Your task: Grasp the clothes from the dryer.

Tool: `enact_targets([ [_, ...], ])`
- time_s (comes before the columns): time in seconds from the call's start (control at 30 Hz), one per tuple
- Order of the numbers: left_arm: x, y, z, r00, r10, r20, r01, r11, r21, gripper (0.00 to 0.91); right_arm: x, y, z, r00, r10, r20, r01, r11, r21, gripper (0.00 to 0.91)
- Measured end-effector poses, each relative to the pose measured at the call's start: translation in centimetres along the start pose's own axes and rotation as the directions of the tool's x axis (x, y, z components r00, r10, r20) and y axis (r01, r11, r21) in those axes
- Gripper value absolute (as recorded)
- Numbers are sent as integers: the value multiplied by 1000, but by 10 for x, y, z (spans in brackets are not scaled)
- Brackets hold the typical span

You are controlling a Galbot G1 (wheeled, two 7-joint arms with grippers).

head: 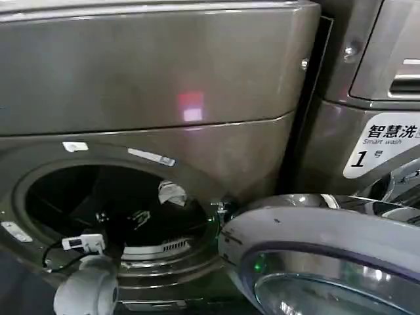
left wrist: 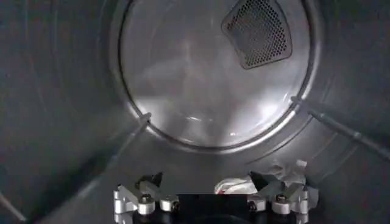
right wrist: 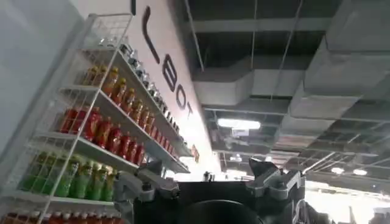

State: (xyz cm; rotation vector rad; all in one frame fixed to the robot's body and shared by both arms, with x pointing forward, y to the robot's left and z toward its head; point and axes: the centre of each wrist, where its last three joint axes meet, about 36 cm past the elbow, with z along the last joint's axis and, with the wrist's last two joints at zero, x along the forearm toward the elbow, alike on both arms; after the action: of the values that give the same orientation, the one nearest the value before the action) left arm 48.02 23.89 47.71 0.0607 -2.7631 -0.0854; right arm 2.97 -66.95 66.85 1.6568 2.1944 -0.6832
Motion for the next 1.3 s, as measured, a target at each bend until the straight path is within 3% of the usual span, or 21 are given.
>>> enact_targets([
  [0.43,-73,0,-20,1000,6,14,-6,1000,-1,907,0,-3,-3,1000,4,7,-4,1000,2,907],
  [0.83,-111,1,-27,1000,16,-8,-17,999,-45,907,-1,0,-3,1000,-1,9,1,1000,-2,907],
  [1.1,-130,6,-39,997,72,-14,-73,965,-252,907,-1,0,-3,1000,-4,9,4,1000,0,907],
  [1.3,-143,9,-56,985,167,-44,-166,843,-511,907,-1,0,-3,1000,-4,9,4,1000,2,907],
])
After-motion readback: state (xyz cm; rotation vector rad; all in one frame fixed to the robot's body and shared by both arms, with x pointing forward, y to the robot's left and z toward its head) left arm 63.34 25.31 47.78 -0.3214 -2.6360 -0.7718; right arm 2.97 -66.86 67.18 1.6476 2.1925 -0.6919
